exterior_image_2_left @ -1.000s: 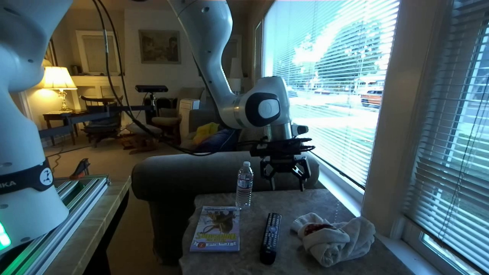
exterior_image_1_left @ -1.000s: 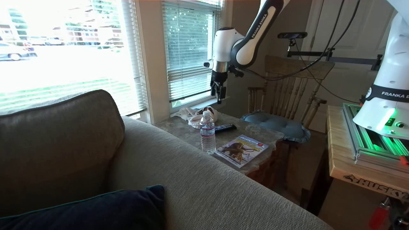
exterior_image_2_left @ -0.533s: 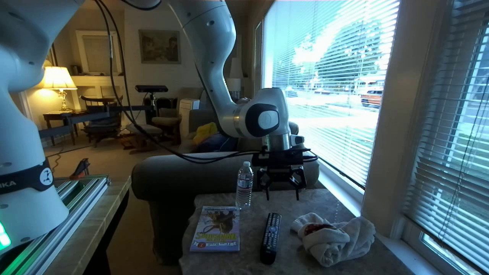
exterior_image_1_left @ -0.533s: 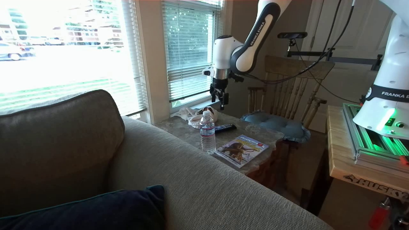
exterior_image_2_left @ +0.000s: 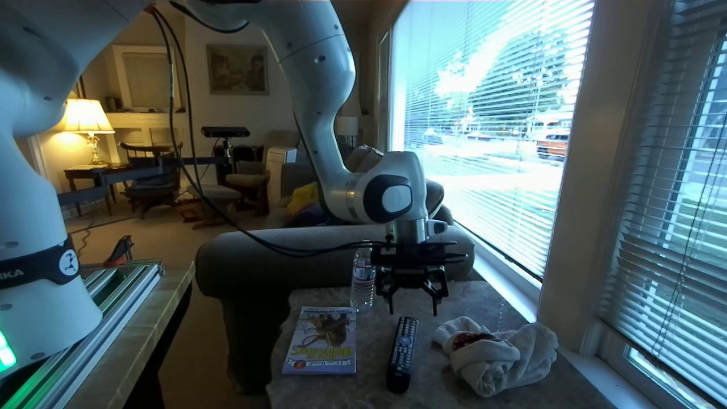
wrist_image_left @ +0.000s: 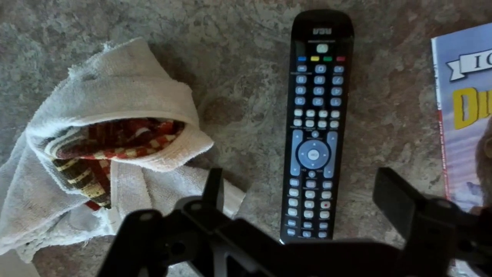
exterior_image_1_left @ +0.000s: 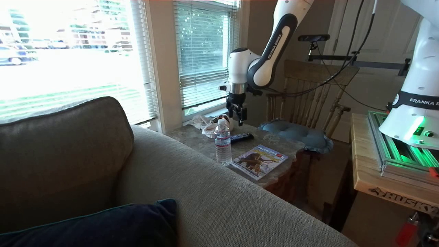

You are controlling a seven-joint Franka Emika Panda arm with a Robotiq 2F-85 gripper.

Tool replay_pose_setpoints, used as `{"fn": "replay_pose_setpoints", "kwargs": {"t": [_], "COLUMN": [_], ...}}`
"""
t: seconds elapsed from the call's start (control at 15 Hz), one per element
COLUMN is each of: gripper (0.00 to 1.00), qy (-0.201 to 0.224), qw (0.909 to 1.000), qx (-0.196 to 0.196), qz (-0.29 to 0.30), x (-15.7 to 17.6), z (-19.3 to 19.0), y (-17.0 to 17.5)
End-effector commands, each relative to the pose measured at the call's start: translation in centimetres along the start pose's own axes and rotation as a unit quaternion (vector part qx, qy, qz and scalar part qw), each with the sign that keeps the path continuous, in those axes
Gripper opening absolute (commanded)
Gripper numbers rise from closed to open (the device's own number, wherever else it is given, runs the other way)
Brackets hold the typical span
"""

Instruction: Move the black remote to the left and wipe the table with the white cloth

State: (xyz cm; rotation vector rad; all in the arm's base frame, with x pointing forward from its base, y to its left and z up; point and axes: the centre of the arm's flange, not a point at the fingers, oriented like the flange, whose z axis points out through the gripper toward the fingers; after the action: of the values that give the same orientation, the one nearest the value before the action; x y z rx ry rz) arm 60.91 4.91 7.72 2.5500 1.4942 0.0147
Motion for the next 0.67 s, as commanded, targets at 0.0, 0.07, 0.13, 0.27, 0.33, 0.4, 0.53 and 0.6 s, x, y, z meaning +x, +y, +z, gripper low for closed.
{"fn": "replay_pose_setpoints", "kwargs": {"t": [0.0,0.07,0.13,0.27,0.33,0.4,0.53,0.6], "gripper": [1.00,1.00,1.00,1.00,1.00,1.00,1.00,1.00], "qy": [-0.003,-0.005,-0.006,0.026,0.022,0.017,0.016,0.014], "qw": [1.0000,1.0000,1.0000,0.9994,0.9996,0.9997,0.9998,0.9999], "qx": [-0.002,-0.004,-0.006,0.004,0.007,0.014,0.009,0.009], "qz": [-0.002,-0.004,-0.005,-0.023,-0.018,-0.014,-0.007,-0.004], "x": [0.0,0.1,0.2,0.1,0.6,0.9,0.8,0.7], "z": [0.2,0.3,0.3,-1.1,-0.8,-0.3,0.5,0.8], "y": [0.0,0.0,0.1,0.5,0.9,1.5,2.1,2.2]}}
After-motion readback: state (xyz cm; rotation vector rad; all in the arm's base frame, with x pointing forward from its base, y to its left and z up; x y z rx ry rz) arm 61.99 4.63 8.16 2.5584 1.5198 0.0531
